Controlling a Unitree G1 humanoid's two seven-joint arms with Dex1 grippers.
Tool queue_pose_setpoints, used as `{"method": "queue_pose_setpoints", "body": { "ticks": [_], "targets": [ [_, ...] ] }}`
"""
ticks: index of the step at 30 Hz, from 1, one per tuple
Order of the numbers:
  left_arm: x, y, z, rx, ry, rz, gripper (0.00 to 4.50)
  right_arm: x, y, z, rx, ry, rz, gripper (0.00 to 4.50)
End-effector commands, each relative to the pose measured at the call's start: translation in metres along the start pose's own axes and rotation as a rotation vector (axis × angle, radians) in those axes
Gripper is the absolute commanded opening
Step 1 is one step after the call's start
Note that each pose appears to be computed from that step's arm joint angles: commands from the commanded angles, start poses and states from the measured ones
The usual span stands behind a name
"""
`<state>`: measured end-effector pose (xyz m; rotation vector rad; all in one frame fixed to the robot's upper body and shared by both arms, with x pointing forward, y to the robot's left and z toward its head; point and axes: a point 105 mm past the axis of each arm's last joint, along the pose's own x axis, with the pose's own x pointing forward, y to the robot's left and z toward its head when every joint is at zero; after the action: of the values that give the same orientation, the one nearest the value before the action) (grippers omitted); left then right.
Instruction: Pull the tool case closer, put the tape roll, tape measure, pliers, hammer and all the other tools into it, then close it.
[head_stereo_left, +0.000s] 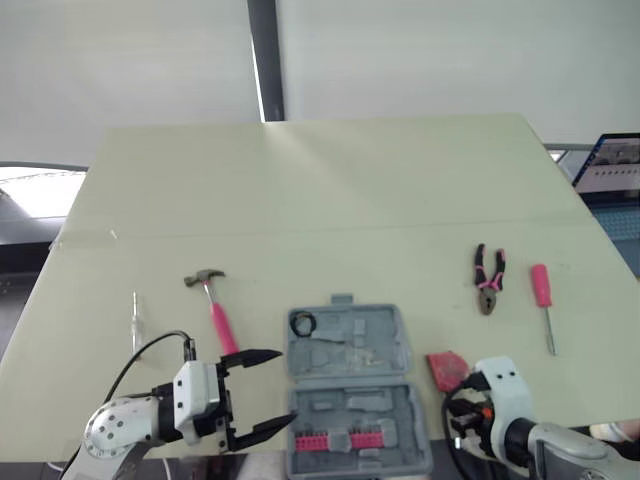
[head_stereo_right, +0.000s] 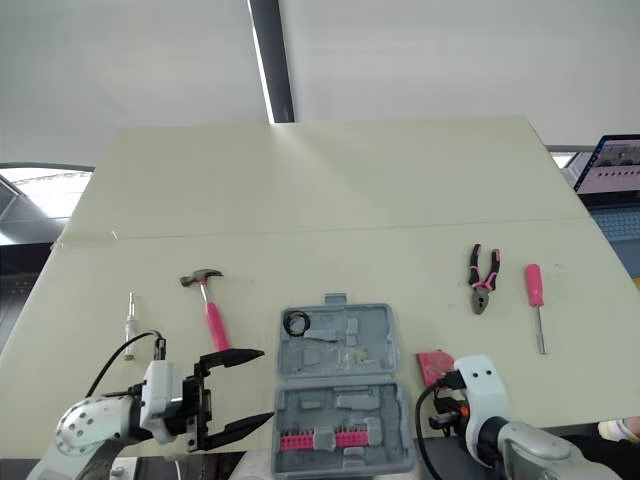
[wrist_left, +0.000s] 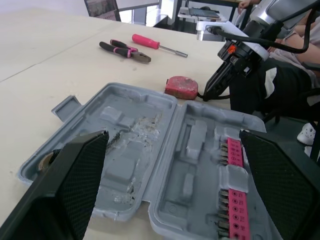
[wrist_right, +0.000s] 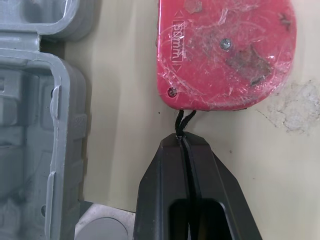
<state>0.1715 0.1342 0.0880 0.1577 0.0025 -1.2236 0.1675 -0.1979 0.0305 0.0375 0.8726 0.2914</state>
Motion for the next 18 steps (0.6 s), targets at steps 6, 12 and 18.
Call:
{"method": "queue_pose_setpoints", "body": {
  "ticks": [6,12,18],
  "targets": [
    [-0.001,-0.006,-0.001,0.021,-0.016,-0.005,4.5,0.001,0.005,0.002,-0.018,-0.002,0.02,0.04],
    [-0.002,-0.007,-0.003,0.025,-0.018,-0.003,4.5,-0.001,0.001,0.002,-0.001,0.012,0.01,1.76],
    [0.0,-0.007,-0.003,0.029,-0.027,-0.004,4.5,-0.004,-0.002,0.002,0.008,0.02,0.002,4.47]
  ]
}}
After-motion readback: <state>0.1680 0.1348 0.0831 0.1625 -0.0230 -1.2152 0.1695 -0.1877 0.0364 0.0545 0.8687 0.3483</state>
